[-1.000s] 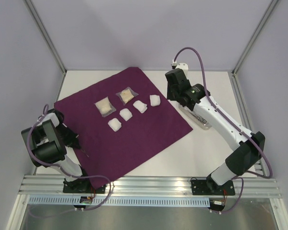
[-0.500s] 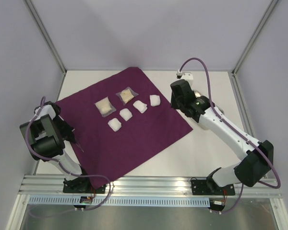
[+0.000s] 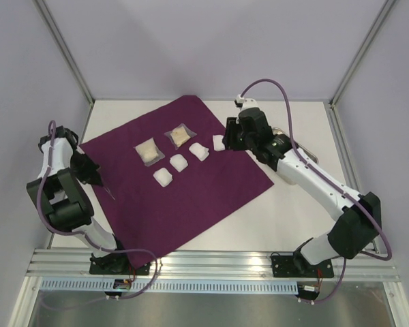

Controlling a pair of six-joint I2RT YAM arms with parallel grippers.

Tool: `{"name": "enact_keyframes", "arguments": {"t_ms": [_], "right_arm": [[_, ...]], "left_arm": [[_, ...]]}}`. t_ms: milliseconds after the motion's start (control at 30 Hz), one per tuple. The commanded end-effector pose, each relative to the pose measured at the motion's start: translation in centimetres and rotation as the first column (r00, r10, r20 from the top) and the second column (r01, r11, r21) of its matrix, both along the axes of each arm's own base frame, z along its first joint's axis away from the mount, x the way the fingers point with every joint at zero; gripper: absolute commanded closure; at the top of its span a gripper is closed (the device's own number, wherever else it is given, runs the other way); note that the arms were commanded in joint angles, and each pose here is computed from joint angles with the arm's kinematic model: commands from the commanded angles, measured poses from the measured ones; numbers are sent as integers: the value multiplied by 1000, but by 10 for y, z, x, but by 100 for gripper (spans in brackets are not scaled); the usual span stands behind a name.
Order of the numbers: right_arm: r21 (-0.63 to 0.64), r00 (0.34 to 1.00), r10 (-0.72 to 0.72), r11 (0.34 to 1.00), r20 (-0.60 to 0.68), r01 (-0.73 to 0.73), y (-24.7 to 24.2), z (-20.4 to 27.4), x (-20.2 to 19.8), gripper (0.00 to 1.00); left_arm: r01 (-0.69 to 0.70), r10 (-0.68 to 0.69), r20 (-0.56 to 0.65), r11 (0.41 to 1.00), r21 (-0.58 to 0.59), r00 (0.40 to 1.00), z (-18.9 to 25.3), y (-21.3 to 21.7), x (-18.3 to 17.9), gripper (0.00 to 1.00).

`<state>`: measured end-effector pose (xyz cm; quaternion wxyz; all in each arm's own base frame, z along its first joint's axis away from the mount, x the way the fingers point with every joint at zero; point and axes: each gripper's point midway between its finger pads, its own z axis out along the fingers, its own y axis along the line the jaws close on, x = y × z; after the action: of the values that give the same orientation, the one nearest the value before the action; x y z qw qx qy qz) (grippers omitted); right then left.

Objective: Prepare the surgical pack

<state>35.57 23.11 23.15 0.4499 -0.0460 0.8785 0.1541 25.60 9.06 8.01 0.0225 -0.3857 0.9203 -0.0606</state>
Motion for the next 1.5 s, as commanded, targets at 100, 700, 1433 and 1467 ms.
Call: {"name": "enact_keyframes", "arguments": {"t_ms": [100,700,1433,1467], "right_arm": [[242,929,330,900,168,-364,114,67,0,47],[-40,485,487,734,726,-678,320,126,-90,33],[-408,490,631,770,601,-491,367,25,-60,49],[-415,490,628,773,604,-480,368,23,-57,51]], "left_arm": [[34,-43,191,998,54,981,72,-9,21,100],[-74,27,488,994,77,873,177,-42,44,100],[-2,16,468,1000,-30,884,169,-72,61,100],[-1,15,467,1000,-30,884,169,-72,61,100]]}}
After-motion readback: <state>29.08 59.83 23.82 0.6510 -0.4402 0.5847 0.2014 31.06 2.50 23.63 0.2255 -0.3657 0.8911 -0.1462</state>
